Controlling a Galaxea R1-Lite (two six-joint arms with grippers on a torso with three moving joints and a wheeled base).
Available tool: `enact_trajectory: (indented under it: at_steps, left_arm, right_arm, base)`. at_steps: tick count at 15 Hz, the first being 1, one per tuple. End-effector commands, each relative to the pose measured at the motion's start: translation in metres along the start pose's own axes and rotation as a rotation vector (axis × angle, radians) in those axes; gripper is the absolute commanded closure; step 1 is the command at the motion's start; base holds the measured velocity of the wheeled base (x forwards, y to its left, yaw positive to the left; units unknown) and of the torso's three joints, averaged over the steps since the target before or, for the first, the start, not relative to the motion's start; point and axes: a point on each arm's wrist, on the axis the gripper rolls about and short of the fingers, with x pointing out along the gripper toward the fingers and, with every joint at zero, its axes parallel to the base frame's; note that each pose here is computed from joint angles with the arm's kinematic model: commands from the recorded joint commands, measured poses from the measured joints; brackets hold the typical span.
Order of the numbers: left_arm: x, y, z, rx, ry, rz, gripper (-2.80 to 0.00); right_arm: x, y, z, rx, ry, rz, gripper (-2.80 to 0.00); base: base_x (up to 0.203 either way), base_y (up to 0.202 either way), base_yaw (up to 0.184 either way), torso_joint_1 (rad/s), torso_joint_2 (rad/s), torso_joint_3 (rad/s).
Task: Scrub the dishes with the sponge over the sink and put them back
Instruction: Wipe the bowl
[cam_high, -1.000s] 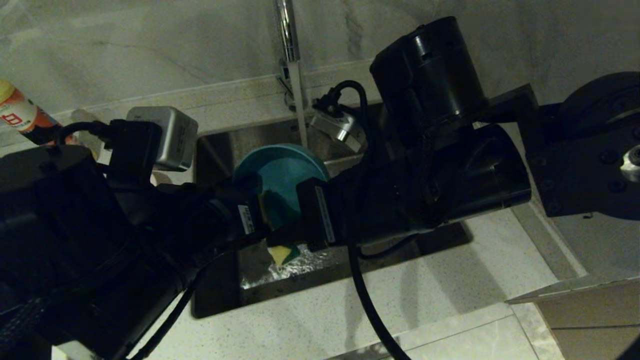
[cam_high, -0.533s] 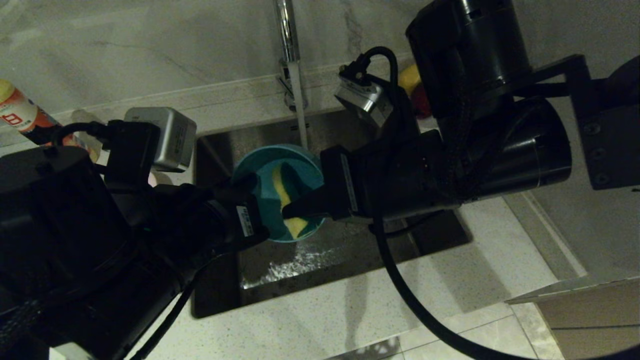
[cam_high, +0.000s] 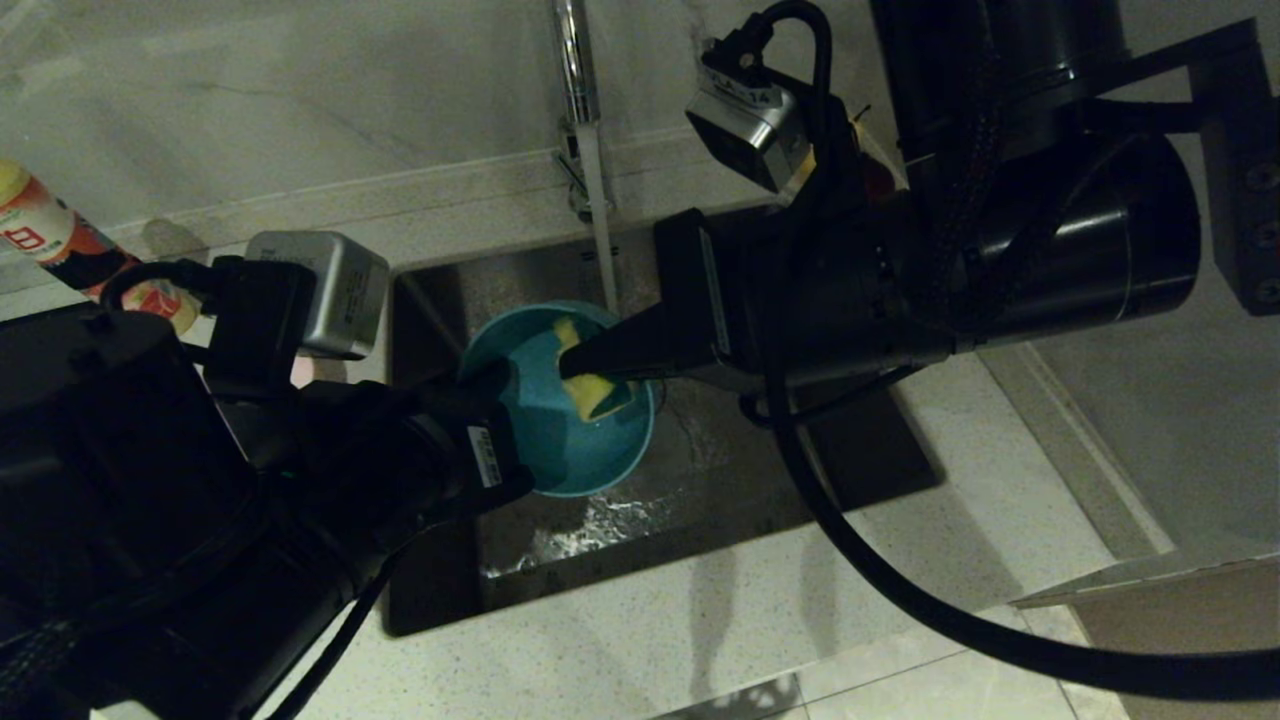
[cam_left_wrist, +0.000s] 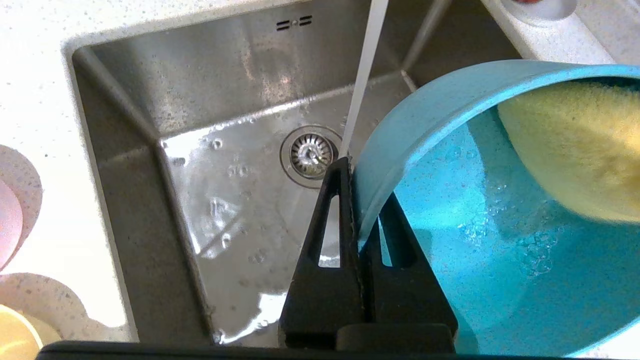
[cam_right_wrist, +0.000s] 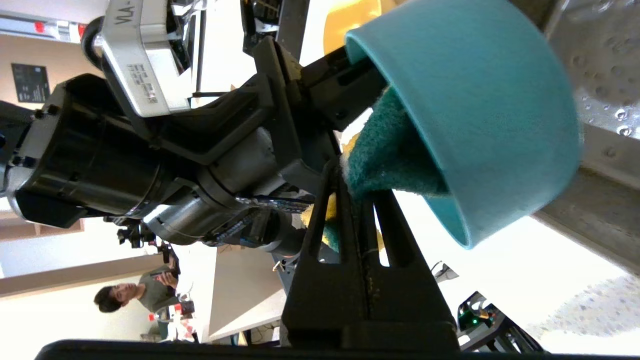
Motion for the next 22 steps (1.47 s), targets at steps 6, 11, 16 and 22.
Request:
enact_trajectory:
  at_steps: [6, 11, 16, 22]
  left_arm:
    - [-0.002, 0.001, 0.002, -0.012, -0.01, 0.004, 0.0]
    - [-0.005, 0.004, 0.004, -0.016, -0.018, 0.004, 0.0]
    - [-0.006, 0.004, 0.004, -0.015, -0.017, 0.006, 0.0]
    - [-0.006, 0.004, 0.008, -0.025, -0.032, 0.007, 0.0]
  right_arm:
    - [0.022, 0.008, -0.015, 0.0, 0.073, 0.028, 0.0]
    - [0.015, 0.008, -0.013, 0.002, 0.058, 0.025, 0.0]
    - [-0.003, 0.002, -0.006, 0.01, 0.023, -0.001, 0.0]
    - [0.009, -0.005, -0.019, 0.024, 0.08, -0.018, 0.0]
  base:
    - [0.0, 0.0, 0.0, 0.0, 0.0, 0.0]
    - [0.0, 0.0, 0.0, 0.0, 0.0, 0.0]
    - [0.0, 0.0, 0.0, 0.0, 0.0, 0.0]
    - [0.0, 0.0, 0.0, 0.0, 0.0, 0.0]
